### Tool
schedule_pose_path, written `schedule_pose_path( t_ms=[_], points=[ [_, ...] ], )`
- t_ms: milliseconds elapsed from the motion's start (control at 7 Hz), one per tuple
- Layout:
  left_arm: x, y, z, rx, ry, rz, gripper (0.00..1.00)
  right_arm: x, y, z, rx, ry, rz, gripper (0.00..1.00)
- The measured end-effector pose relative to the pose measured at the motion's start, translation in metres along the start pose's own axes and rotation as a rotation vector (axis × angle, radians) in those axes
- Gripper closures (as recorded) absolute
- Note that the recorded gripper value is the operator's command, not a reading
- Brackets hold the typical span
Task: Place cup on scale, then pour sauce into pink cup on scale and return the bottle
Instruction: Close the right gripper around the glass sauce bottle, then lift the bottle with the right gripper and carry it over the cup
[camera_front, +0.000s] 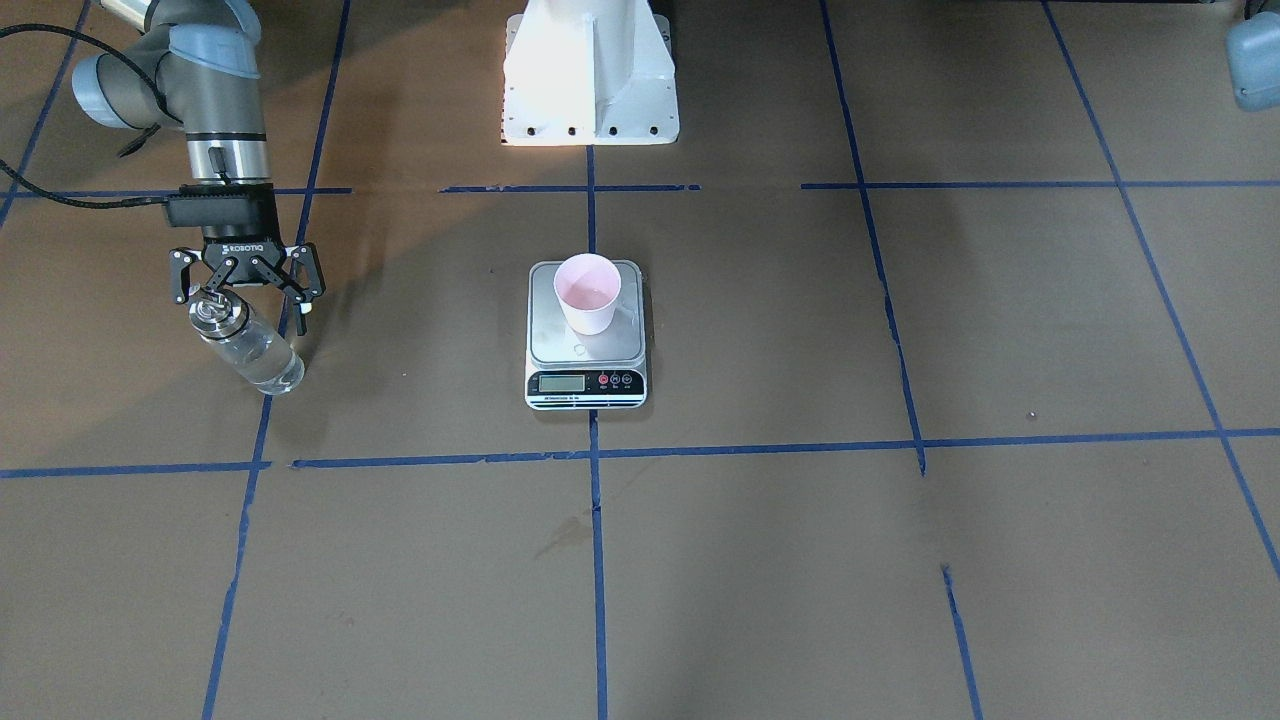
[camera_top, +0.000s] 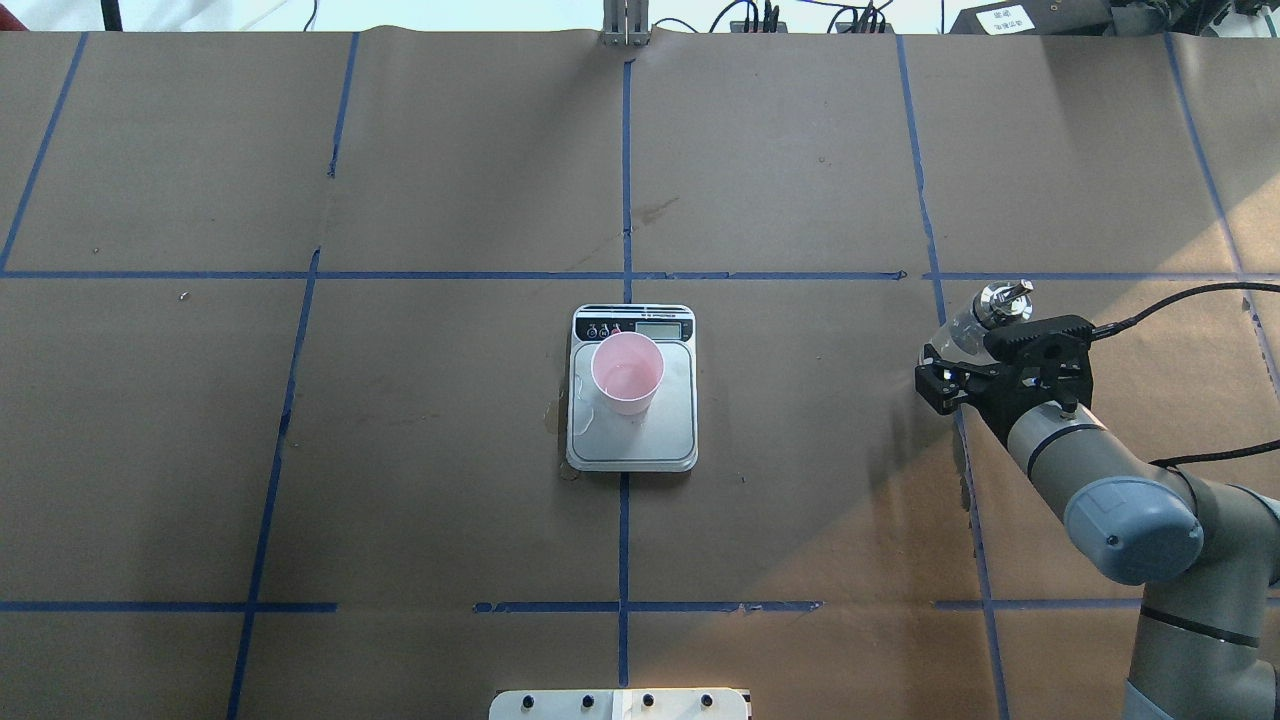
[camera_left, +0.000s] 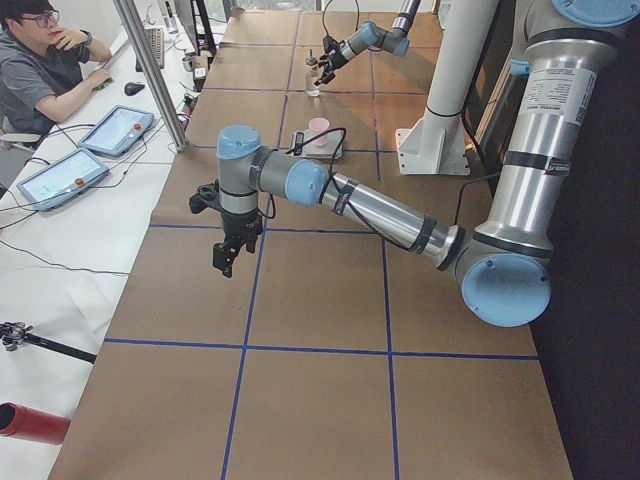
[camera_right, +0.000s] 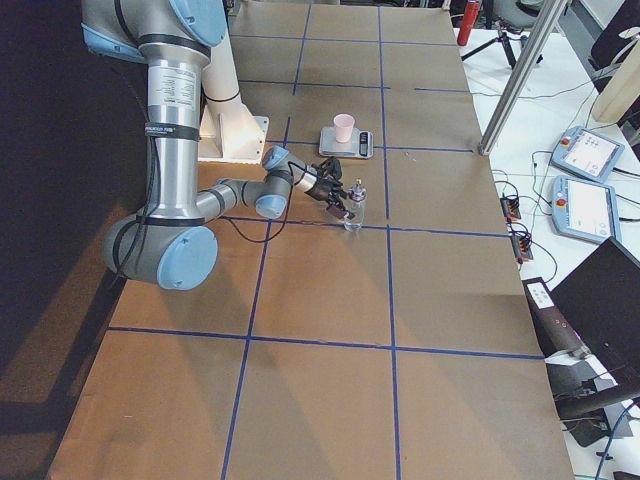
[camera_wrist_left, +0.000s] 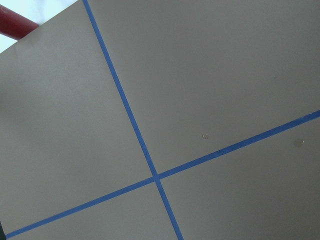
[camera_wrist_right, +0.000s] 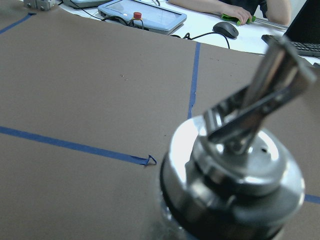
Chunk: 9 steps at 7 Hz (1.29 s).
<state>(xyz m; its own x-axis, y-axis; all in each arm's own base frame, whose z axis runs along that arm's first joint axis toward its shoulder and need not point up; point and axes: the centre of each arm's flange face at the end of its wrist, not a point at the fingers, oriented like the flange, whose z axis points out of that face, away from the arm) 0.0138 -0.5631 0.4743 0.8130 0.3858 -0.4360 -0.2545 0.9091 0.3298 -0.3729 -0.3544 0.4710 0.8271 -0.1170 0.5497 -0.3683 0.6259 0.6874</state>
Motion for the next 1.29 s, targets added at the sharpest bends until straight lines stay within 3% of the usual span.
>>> schedule_pose_path(
  t_ms=[143,286,429,857,1143,1286],
  points=[
    [0.000,0.000,0.000,0.000,0.000,-0.001,0.00,0.005,0.000,0.005,0.001,0.014,-0.005,0.01],
    [0.000,0.000,-0.001,0.001,0.000,-0.001,0.00,0.006,0.000,0.012,0.002,0.025,-0.006,0.20],
    [0.000,0.000,-0.001,0.001,0.000,-0.001,0.00,0.002,-0.001,0.020,0.005,0.029,-0.003,0.98],
    [0.001,-0.001,-0.001,0.001,0.000,0.001,0.00,-0.005,-0.021,0.027,0.013,0.018,-0.016,1.00],
    [0.001,-0.002,0.000,0.000,0.000,0.001,0.00,-0.022,-0.061,0.006,0.003,-0.018,-0.041,1.00],
    [0.001,-0.001,0.000,-0.001,0.001,0.001,0.00,-0.045,-0.087,-0.009,-0.011,-0.009,-0.058,1.00]
  ],
)
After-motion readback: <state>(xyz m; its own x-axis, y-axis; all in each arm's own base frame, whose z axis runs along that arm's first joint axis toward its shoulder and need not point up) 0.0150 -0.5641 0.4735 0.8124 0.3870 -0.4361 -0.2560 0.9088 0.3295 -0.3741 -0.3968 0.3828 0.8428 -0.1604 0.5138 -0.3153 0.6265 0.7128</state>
